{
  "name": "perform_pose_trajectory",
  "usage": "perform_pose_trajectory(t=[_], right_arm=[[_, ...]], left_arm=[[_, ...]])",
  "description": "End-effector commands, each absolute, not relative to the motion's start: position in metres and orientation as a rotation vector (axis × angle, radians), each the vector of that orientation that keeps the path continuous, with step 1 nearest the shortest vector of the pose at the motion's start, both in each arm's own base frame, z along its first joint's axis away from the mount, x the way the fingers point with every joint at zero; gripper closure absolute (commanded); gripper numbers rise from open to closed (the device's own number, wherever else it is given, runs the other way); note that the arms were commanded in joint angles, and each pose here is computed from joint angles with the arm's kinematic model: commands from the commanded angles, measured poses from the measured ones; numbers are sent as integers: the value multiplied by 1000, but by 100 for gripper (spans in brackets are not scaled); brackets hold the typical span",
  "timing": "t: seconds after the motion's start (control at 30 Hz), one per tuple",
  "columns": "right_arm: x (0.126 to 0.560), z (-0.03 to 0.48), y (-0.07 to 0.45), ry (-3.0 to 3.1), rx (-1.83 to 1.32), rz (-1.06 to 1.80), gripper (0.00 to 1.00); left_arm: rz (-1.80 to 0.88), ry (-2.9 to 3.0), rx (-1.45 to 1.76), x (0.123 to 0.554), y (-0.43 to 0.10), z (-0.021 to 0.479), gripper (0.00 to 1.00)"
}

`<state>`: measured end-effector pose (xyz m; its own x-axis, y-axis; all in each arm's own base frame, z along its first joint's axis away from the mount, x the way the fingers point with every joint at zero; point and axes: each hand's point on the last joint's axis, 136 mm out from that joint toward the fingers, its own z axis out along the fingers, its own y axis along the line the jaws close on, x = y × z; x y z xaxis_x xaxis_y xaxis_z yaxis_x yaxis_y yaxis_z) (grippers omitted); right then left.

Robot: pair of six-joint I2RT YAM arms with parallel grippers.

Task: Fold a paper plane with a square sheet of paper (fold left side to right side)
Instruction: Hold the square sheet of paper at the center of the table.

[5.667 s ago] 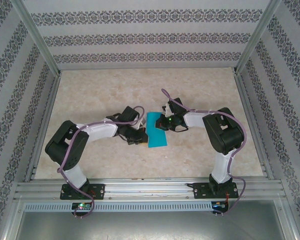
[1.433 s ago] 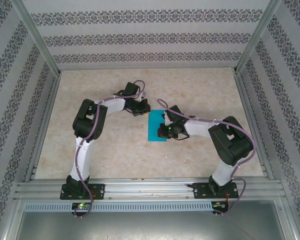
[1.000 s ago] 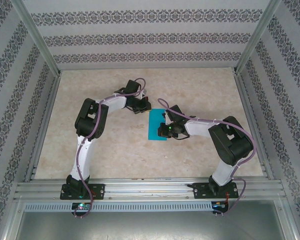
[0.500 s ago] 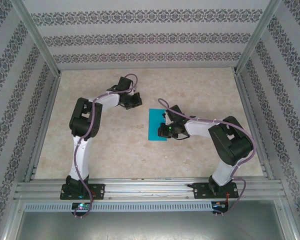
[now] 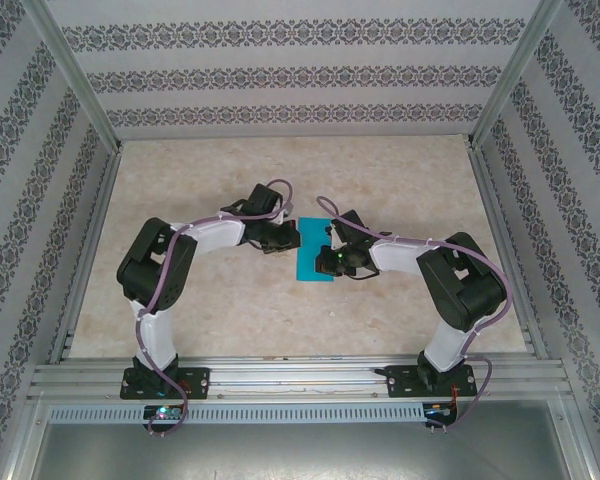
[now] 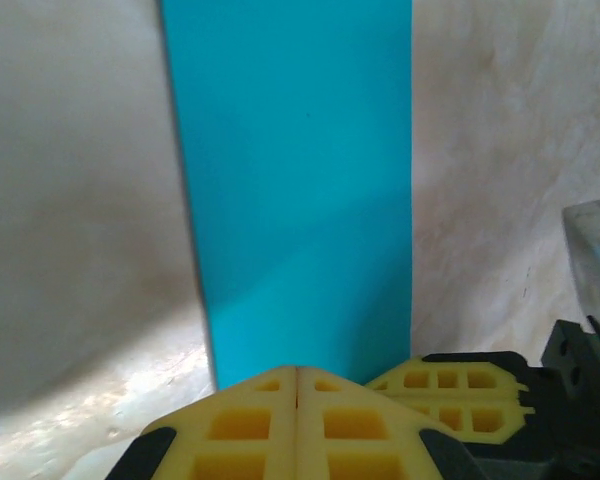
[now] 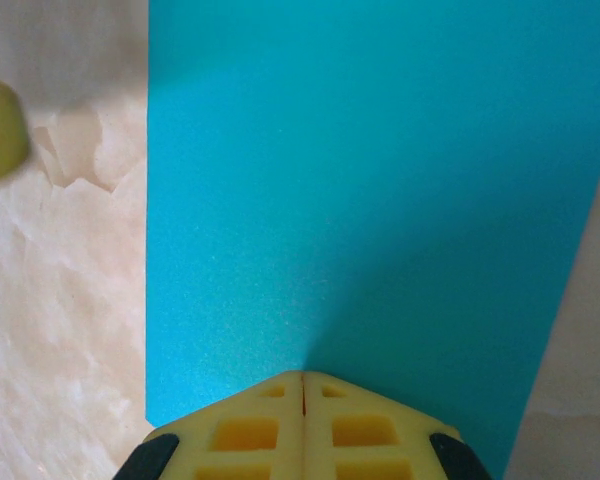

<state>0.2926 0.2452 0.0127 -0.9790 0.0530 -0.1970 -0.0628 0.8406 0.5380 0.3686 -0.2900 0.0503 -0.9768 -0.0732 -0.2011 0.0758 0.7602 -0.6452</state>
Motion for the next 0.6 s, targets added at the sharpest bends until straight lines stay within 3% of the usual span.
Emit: perform_pose_trajectory(t=[0.0, 0.57], right_arm=[[240, -39, 208, 3081, 78, 624, 100], [254, -14, 225, 3012, 52, 760, 100]], left_arm=[[-1068, 2708, 1, 381, -305, 50, 98], [-873, 2836, -70, 374, -284, 0, 99]])
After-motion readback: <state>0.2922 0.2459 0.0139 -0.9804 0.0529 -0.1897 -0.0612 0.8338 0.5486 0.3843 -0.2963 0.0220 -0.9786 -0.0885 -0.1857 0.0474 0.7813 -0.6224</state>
